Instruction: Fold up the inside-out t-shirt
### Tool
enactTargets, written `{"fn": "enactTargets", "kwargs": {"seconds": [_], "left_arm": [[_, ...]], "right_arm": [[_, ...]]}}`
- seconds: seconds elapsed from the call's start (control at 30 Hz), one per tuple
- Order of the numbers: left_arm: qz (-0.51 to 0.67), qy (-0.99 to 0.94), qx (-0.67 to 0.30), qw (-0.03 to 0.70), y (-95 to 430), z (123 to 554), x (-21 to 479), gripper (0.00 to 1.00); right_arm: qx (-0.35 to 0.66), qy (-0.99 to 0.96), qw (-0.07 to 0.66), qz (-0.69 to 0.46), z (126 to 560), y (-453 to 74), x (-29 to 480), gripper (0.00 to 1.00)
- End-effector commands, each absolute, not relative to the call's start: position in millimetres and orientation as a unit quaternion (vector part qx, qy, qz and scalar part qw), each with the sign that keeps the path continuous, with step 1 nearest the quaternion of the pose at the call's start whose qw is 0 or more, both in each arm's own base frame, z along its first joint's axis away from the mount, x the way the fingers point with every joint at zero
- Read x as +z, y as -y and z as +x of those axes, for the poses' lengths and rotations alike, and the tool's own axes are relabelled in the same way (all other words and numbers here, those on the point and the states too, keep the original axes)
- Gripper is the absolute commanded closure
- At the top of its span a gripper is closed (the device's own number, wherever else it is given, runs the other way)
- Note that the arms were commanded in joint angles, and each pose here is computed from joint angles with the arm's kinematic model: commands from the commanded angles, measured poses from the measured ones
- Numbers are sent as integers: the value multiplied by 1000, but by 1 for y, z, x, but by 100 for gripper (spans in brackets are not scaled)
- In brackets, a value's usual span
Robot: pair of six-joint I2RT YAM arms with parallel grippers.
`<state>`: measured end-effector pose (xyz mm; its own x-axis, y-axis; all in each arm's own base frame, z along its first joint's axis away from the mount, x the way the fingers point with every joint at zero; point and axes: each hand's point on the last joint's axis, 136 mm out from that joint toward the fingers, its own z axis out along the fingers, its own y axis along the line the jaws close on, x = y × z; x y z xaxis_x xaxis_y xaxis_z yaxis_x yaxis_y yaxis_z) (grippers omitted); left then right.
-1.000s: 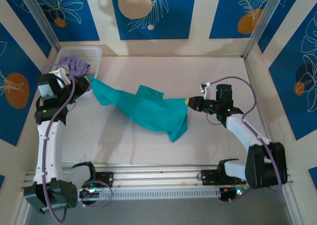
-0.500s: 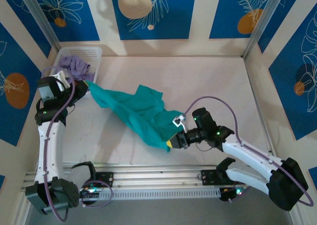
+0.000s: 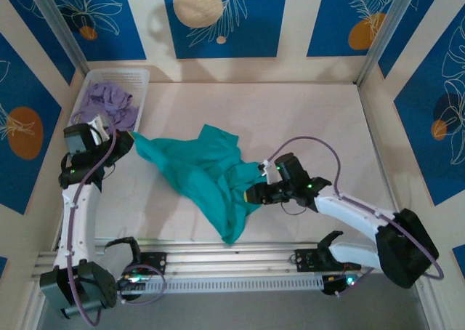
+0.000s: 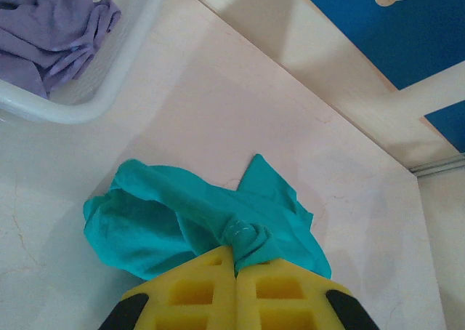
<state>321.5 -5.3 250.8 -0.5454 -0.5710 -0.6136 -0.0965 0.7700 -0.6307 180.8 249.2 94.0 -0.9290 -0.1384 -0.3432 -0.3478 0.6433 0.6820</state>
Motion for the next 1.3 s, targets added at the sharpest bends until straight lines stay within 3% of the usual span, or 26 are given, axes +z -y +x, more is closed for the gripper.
{"fn": "enactTargets", "kwargs": {"seconds": [0.0, 0.37, 0.57, 0.77, 0.9, 1.03, 1.13, 1.27], "left_arm": [[-185, -823, -282, 458, 6, 321, 265, 100], [-180, -817, -307, 454, 13, 322, 264, 100], [-178, -814, -323, 448, 19, 322, 263, 100], [-155, -808, -360, 440, 36, 314, 266, 100], [-141, -805, -380, 434, 50, 309, 264, 100], [-127, -811, -389, 418, 62, 306, 258, 100], [-118, -815, -386, 415, 65, 304, 256, 100], [-119, -814, -382, 422, 64, 308, 257, 100]], "right_arm": [[394, -896, 129, -157, 181, -274, 95, 57], [306, -930, 102, -178, 209, -309, 44, 56], [192, -956, 111, -191, 236, -287, 19, 82], [100, -971, 139, -169, 294, -232, 27, 87], [84, -970, 172, -149, 348, -211, 43, 86], [99, -963, 202, -149, 367, -208, 74, 81], [142, -958, 202, -150, 348, -213, 93, 73], [209, -955, 157, -139, 285, -218, 98, 63]]}}
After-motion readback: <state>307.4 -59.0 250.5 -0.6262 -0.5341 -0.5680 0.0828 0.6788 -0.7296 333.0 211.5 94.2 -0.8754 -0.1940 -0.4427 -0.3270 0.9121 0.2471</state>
